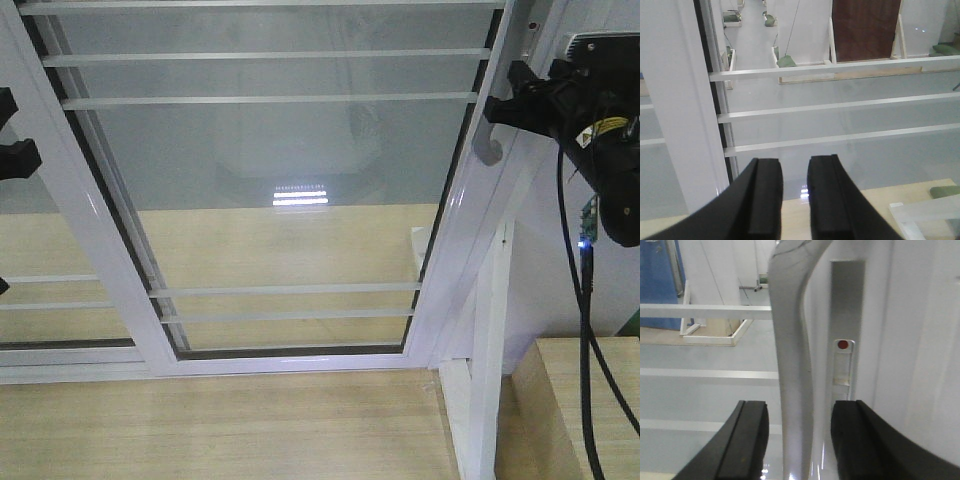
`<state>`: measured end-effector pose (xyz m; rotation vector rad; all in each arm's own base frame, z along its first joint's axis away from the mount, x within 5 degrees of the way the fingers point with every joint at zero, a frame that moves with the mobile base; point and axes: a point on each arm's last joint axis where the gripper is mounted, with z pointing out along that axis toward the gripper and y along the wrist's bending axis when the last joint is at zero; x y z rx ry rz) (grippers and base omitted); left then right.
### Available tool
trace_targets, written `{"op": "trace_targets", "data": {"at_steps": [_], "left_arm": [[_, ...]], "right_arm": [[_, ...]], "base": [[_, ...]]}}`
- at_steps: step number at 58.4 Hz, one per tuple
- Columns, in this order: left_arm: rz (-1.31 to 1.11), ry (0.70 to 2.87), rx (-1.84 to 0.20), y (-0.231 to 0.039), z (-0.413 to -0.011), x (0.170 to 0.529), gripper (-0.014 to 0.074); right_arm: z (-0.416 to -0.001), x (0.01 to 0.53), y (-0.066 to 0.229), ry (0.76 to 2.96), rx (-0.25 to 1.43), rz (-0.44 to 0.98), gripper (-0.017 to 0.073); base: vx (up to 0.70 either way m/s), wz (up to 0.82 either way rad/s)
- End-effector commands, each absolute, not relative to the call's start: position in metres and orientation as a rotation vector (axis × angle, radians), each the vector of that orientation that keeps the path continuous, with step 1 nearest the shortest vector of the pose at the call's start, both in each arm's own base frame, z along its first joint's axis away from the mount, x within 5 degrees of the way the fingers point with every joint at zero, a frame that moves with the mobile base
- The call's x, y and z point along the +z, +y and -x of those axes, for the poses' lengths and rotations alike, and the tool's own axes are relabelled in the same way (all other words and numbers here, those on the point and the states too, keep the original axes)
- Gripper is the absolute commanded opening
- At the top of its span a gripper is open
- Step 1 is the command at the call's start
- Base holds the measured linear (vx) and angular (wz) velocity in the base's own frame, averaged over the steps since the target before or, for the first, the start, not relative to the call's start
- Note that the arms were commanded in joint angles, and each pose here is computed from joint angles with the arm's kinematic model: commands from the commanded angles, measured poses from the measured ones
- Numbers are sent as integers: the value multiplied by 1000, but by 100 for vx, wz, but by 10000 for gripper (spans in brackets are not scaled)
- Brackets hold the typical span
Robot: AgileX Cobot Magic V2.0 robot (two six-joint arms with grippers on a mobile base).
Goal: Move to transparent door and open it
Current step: 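Raise the right gripper and close it around the silver door handle, then pull the handle with the right gripper, sliding the door open partway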
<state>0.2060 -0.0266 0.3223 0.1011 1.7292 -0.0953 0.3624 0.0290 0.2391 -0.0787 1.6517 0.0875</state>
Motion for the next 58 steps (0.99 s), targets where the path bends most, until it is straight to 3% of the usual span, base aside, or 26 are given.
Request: {"op": "trace_targets", "data": {"at_steps": [1,58], "left_arm": [[-85,1608,-106,-27,-207,343,307],[-85,1613,-106,-27,-207,342,307]], "right_arm": [[-369,269,29,1490,90,93,385],[-421,259,40,1443,123,109,385]], "base": [[0,0],[0,0]]}}
